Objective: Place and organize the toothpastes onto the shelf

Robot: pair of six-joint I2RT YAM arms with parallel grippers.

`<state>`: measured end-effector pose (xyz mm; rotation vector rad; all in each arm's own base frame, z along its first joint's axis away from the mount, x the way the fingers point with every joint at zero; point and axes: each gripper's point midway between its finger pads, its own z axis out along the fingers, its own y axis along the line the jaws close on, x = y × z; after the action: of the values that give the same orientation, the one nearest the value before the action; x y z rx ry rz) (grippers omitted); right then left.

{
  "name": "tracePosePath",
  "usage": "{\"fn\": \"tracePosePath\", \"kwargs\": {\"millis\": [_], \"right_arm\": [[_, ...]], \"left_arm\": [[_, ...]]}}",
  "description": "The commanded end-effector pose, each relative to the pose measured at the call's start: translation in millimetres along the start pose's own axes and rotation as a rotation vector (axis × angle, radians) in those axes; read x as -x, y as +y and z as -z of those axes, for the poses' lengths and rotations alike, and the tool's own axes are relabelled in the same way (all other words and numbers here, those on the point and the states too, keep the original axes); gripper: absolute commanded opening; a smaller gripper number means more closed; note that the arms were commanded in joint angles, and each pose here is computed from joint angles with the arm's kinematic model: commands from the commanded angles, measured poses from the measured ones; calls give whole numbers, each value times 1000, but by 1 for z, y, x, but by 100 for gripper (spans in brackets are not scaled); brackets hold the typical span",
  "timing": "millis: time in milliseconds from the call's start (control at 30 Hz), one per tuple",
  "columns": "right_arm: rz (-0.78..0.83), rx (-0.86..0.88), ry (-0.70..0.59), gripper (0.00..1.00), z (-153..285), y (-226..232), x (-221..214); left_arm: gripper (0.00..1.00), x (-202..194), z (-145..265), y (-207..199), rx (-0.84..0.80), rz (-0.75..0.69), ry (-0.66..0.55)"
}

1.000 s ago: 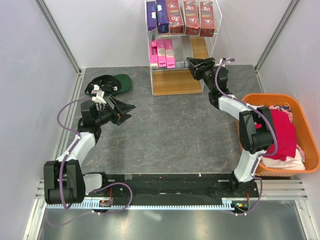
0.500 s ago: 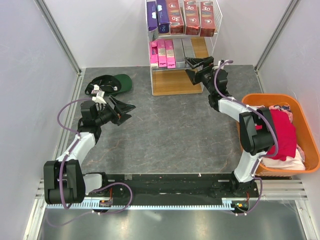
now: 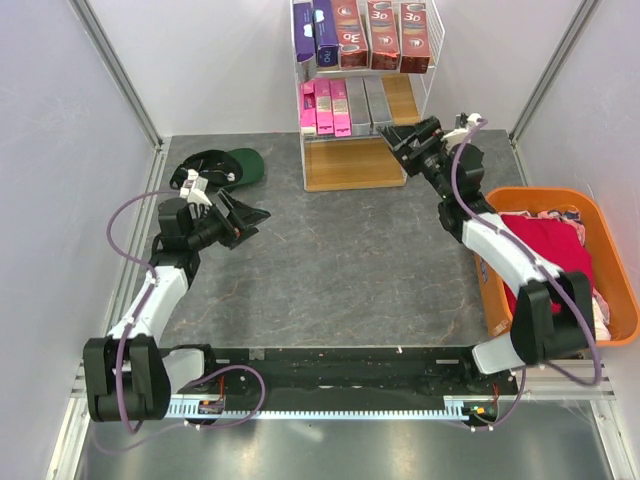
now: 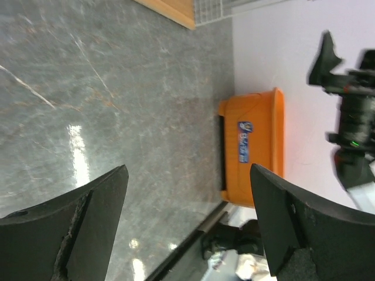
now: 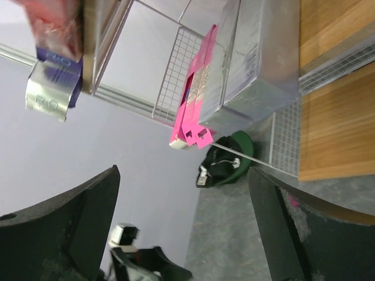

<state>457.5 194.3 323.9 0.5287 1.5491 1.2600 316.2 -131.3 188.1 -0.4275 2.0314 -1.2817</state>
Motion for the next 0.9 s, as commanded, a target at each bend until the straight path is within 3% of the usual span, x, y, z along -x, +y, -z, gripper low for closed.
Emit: {"fn": "tracePosePath", "kwargs": {"millis": [0,67,333,600,867], "right_arm": [[234,-134,7,98,40,-18,2],[316,-185,-14,98,60,-27,5],[556,-473,40,98,143,-90,-2],[578,-661,66,98,211,-157,-26],[594,-702,53,98,222,-167,-25]], "left_arm": [[92,21,12,-12,90,-210,-89],[92,32,19,-17,132,-253,-150],[100,27,21,-17,295,-379,-150],[100,20,10,-24,341,-444,-159],[100,23,13,-19,396,-487,-187]]}}
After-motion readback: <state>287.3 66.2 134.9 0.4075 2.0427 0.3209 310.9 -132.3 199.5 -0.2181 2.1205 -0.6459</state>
